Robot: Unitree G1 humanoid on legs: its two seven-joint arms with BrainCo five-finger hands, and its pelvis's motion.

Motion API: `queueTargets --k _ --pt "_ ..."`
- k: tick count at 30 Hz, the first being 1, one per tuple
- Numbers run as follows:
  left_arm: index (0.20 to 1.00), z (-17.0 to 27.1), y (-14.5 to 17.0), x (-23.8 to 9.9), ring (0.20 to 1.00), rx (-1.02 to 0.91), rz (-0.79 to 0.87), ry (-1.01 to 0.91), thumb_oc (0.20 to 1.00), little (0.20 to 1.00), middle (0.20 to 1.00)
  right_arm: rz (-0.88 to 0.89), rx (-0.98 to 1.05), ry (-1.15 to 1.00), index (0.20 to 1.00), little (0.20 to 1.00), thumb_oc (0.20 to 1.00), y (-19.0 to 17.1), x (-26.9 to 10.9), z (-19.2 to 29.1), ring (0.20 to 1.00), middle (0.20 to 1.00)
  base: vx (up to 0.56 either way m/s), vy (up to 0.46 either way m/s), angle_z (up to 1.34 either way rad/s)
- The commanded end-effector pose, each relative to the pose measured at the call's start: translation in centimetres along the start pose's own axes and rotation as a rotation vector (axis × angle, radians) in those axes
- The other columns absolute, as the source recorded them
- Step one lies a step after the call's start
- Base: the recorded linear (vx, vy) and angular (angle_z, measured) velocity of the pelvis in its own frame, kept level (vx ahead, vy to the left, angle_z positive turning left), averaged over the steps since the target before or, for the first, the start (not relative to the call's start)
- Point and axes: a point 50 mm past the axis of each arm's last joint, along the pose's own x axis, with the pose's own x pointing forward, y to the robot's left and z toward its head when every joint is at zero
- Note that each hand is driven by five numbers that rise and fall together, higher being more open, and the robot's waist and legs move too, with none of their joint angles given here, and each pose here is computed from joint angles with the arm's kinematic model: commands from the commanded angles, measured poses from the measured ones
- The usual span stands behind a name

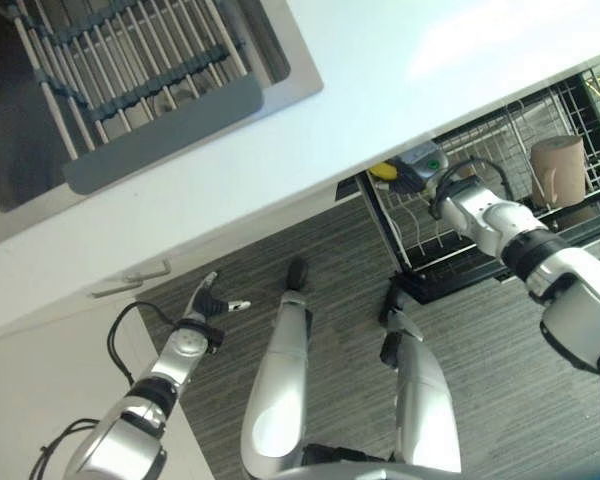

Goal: Place the dishes in the dishwasher.

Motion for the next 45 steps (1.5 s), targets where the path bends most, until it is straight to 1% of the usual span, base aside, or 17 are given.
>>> queueTargets --k 1,6,11,13,15,17,21,24,29,30,31,32,35,37,41,44,45 --pt "1.0 0.7 -0.5 0.3 1.0 0.021 0.011 -0.035 1.0 1.0 1.0 0.099 0.024 -0.109 0.2 0.2 0.2 2.9 -0.7 3.0 0.2 0.2 0.0 0.06 0.02" --pt "1.0 0.4 -0.6 0.1 1.0 0.023 0.013 -0.027 1.0 1.0 1.0 0.165 -0.076 -0.135 0.2 0.2 0.2 3.6 -1.3 2.4 0.2 0.2 0.0 0.011 0.01" --pt "1.0 0.0 1.0 0.1 1.0 0.05 0.032 -0.023 1.0 1.0 1.0 0.307 -0.189 -0.163 0.2 0.2 0.2 4.5 -2.8 0.4 0.2 0.2 0.01 -0.068 0.05" --pt "1.0 0.2 2.1 0.3 1.0 0.069 0.044 -0.028 1.0 1.0 1.0 0.332 -0.242 -0.155 0.2 0.2 0.2 4.6 -3.5 -0.8 0.2 0.2 0.01 -0.118 0.02" --pt "1.0 0.3 2.7 0.3 1.0 0.079 0.055 -0.031 1.0 1.0 1.0 0.306 -0.257 -0.111 0.2 0.2 0.2 4.2 -3.7 -1.8 0.2 0.2 0.01 -0.086 0.03" --pt "1.0 0.5 3.1 0.4 1.0 0.086 0.064 -0.034 1.0 1.0 1.0 0.24 -0.232 -0.035 0.2 0.2 0.2 3.4 -3.7 -3.0 0.2 0.2 0.0 -0.058 -0.02" --pt "1.0 0.4 3.0 0.4 1.0 0.075 0.074 -0.027 1.0 1.0 1.0 -0.021 -0.085 0.208 0.2 0.2 0.2 0.0 -3.0 -5.7 0.2 0.2 -0.01 0.003 0.01" --pt "1.0 0.3 2.1 0.2 1.0 0.053 0.066 -0.029 1.0 1.0 1.0 -0.076 -0.062 0.233 0.2 0.2 0.2 -1.0 -2.6 -6.1 0.2 0.2 -0.03 0.079 -0.04" --pt "1.0 0.6 0.6 0.1 1.0 0.023 0.044 -0.036 1.0 1.0 1.0 -0.108 -0.032 0.232 0.2 0.2 0.2 -2.1 -2.0 -6.0 0.2 0.2 -0.01 0.099 -0.01" --pt "1.0 0.7 0.4 0.1 1.0 0.02 0.039 -0.038 1.0 1.0 1.0 -0.119 -0.016 0.243 0.278 0.278 0.278 -2.2 -1.9 -6.0 0.278 0.278 -0.02 0.066 0.0" --pt "1.0 0.8 0.2 0.1 1.0 0.014 0.035 -0.038 1.0 1.0 1.0 -0.137 -0.001 0.251 0.545 0.545 0.545 -2.2 -1.8 -5.9 0.545 0.545 -0.02 0.097 0.0" --pt "1.0 0.7 -0.3 0.0 1.0 0.002 0.03 -0.035 1.0 1.0 1.0 -0.172 0.04 0.27 1.0 1.0 1.0 -2.4 -1.7 -5.8 1.0 1.0 -0.02 0.091 -0.01" --pt "1.0 0.3 -0.8 -0.2 1.0 -0.024 0.026 -0.019 1.0 1.0 1.0 -0.245 0.103 0.31 1.0 1.0 1.0 -2.6 -1.7 -5.6 1.0 1.0 -0.01 0.074 -0.02" --pt "1.0 -0.6 -1.5 -0.7 1.0 -0.064 0.03 0.029 1.0 1.0 1.0 -0.319 0.176 0.362 1.0 1.0 1.0 -2.6 -2.2 -5.5 1.0 1.0 -0.01 0.077 -0.06" --pt "1.0 -2.8 -1.7 -1.6 1.0 -0.111 0.043 0.14 1.0 1.0 1.0 -0.33 0.238 0.403 1.0 1.0 1.0 -2.0 -3.4 -5.4 1.0 1.0 0.01 0.059 -0.03" --pt "1.0 -4.6 -1.3 -2.5 1.0 -0.137 0.056 0.211 1.0 1.0 1.0 -0.33 0.328 0.462 1.0 1.0 1.0 -1.1 -5.3 -5.5 1.0 1.0 0.03 0.052 0.0" --pt "1.0 -5.4 -1.1 -2.9 1.0 -0.146 0.064 0.245 1.0 1.0 1.0 -0.326 0.363 0.493 1.0 1.0 1.0 -0.6 -6.5 -5.5 1.0 1.0 0.06 0.034 -0.02"
